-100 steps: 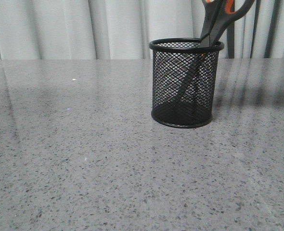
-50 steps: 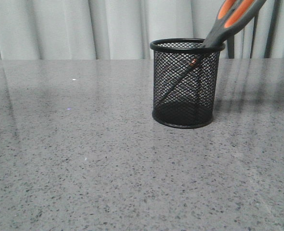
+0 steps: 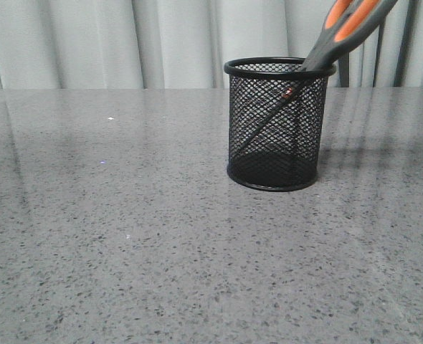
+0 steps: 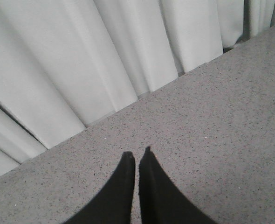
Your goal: Put scissors into bucket
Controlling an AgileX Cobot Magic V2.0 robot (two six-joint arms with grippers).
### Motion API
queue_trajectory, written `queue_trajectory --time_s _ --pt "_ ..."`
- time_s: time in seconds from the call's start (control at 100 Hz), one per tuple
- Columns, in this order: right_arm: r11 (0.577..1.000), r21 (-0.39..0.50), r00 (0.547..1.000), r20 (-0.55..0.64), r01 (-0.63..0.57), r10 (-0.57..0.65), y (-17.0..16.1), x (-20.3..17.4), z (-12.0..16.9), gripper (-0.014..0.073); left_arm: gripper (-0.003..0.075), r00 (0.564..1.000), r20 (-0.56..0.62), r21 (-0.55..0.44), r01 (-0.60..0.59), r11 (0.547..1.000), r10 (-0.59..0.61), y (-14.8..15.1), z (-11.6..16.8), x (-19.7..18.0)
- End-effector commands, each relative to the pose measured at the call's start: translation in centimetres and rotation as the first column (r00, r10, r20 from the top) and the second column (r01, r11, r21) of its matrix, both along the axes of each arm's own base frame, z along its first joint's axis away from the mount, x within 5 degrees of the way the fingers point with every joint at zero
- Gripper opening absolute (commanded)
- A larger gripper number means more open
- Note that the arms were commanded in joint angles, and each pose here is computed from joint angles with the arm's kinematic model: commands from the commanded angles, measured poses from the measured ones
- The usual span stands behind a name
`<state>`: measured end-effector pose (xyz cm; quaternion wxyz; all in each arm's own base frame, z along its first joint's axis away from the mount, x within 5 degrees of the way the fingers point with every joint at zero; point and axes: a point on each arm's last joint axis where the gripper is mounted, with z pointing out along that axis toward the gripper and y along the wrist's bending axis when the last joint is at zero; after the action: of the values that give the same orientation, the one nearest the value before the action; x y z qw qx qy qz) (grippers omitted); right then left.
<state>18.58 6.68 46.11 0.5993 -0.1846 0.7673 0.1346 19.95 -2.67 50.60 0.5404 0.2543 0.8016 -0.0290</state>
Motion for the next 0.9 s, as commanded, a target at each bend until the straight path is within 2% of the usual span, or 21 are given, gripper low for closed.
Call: queue_trajectory --time_s 0.0,0.13,0.21,0.35,0.47,0.55,0.64,0.78,0.89 --pt "0.993 0.106 0.979 0.186 0.059 -0.078 -1.1 -1.7 0.9 -0.0071 -0.0021 0.992 0.125 -0.082 -0.01 0.997 0.02 -0.2 1.3 -1.4" --pt "0.983 0.157 0.956 0.261 0.092 -0.131 -2.0 -3.8 -0.8 -0.0071 -0.0021 0.972 0.211 -0.129 -0.074 0.989 0.1 0.3 -0.7 -2.6" --pt "0.979 0.173 0.946 0.286 0.108 -0.155 -2.5 -5.0 -2.3 -0.0071 -0.0021 0.942 0.291 -0.174 -0.117 0.978 0.164 0.7 -2.5 -4.2" --pt "0.973 0.187 0.935 0.302 0.131 -0.184 -3.2 -6.6 -5.2 -0.0071 -0.0021 0.876 0.396 -0.234 -0.195 0.952 0.277 1.6 -7.6 -7.3" --pt "0.972 0.186 0.937 0.287 0.147 -0.196 -3.6 -7.7 -8.3 -0.0071 -0.0021 0.852 0.423 -0.234 -0.225 0.946 0.308 1.9 -12.2 -10.1" --pt "0.961 0.224 0.925 0.305 0.161 -0.226 -4.0 -8.5 -9.8 -0.0071 -0.0021 0.841 0.432 -0.247 -0.237 0.94 0.326 2.0 -14.9 -11.6" --pt "0.951 0.249 0.907 0.331 0.181 -0.26 -4.5 -9.1 -11.6 -0.0071 -0.0021 0.822 0.446 -0.316 -0.227 0.921 0.355 2.1 -17.5 -13.4" --pt "0.95 0.236 0.914 0.303 0.204 -0.271 -4.6 -9.2 -14.3 -0.0071 -0.0021 0.812 0.449 -0.379 -0.205 0.902 0.373 2.0 -19.9 -14.8" --pt "0.954 0.218 0.927 0.268 0.208 -0.263 -4.6 -9.1 -15.4 -0.0071 -0.0021 0.813 0.437 -0.434 -0.184 0.882 0.384 2.0 -20.5 -15.3"
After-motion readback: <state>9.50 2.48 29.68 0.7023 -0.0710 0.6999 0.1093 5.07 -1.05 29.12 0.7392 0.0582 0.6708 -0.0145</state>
